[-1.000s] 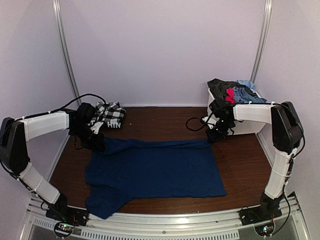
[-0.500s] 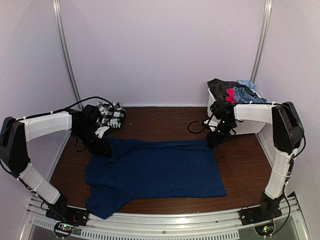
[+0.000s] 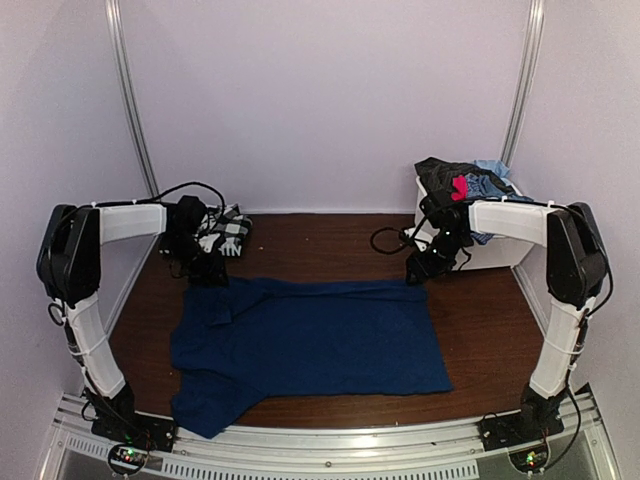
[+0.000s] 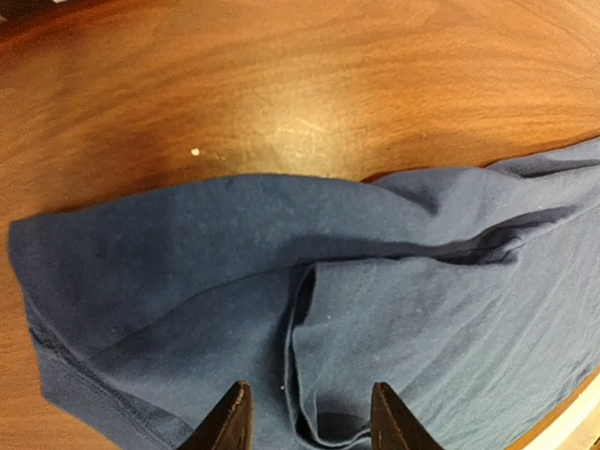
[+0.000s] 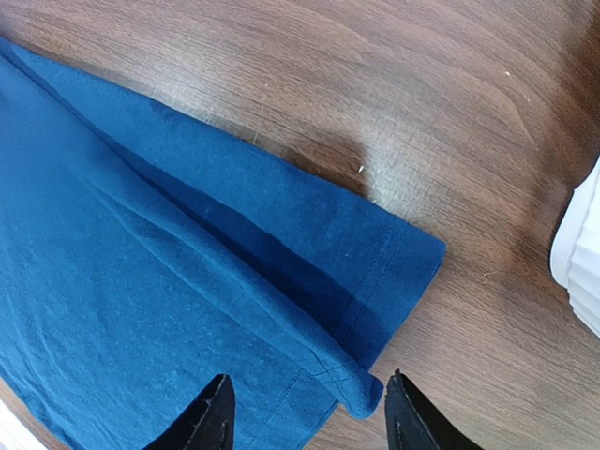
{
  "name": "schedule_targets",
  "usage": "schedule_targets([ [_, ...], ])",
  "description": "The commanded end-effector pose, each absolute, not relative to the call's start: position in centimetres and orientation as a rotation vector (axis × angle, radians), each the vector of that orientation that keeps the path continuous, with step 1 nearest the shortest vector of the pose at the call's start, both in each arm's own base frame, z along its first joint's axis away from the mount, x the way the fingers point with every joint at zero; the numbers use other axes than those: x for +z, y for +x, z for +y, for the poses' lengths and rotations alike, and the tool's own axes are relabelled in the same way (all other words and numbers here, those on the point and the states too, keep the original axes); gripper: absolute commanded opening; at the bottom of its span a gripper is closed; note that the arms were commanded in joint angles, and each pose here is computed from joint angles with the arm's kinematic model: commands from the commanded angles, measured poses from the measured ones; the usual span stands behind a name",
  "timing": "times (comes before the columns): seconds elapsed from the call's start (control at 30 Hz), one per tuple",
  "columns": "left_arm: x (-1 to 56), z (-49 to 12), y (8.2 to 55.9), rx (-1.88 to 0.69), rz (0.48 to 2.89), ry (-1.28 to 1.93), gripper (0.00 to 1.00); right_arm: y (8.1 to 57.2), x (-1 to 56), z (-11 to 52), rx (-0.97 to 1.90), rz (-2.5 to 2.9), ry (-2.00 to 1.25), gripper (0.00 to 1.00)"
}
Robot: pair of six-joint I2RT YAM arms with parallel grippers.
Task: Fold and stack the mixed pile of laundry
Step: Fold the flattened T-shirt at the center of the board.
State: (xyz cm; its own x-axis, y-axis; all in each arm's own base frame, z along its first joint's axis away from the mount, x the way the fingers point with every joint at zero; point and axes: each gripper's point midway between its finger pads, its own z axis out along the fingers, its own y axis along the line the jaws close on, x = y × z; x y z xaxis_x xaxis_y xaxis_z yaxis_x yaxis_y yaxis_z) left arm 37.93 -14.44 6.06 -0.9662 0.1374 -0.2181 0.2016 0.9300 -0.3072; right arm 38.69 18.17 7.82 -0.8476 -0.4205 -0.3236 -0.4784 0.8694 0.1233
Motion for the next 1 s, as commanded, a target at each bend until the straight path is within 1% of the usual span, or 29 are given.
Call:
schedule_targets([
  [0.0, 5.1, -14.6, 37.8, -0.504, 2.915, 0.284, 0.44, 38.8, 8.9, 18.8, 0.309, 2.737, -0.668, 0.55],
  [0.07, 4.5, -14.6, 37.5, -0.498, 2.93, 0.294, 0.42, 38.7, 8.9, 18.8, 0.314, 2.738, -0.664, 0.55],
  [0.17, 4.2, -15.0, 37.0, -0.51, 2.934, 0.356, 0.34, 38.7, 8.9, 18.8, 0.314, 2.739, -0.661, 0.54],
  [0.4, 3.7, -16.1, 34.8, -0.526, 2.964, 0.474, 0.21, 38.2, 8.3, 18.7, 0.313, 2.757, -0.678, 0.54],
  [0.5, 4.0, -16.5, 34.2, -0.517, 2.958, 0.51, 0.13, 38.0, 8.0, 18.5, 0.306, 2.765, -0.681, 0.54],
  [0.53, 4.1, -16.5, 34.1, -0.507, 2.955, 0.518, 0.09, 37.9, 7.9, 18.4, 0.304, 2.765, -0.681, 0.54],
  [0.63, 4.5, -17.0, 33.7, -0.512, 2.945, 0.544, 0.0, 37.9, 7.7, 18.4, 0.298, 2.767, -0.683, 0.54],
  [0.8, 6.3, -18.9, 32.3, -0.511, 2.881, 0.712, 0.0, 37.8, 7.8, 18.4, 0.301, 2.765, -0.684, 0.52],
  [0.97, 8.3, -21.3, 28.9, -0.538, 2.825, 0.896, 0.0, 37.4, 7.9, 18.0, 0.285, 2.772, -0.686, 0.52],
])
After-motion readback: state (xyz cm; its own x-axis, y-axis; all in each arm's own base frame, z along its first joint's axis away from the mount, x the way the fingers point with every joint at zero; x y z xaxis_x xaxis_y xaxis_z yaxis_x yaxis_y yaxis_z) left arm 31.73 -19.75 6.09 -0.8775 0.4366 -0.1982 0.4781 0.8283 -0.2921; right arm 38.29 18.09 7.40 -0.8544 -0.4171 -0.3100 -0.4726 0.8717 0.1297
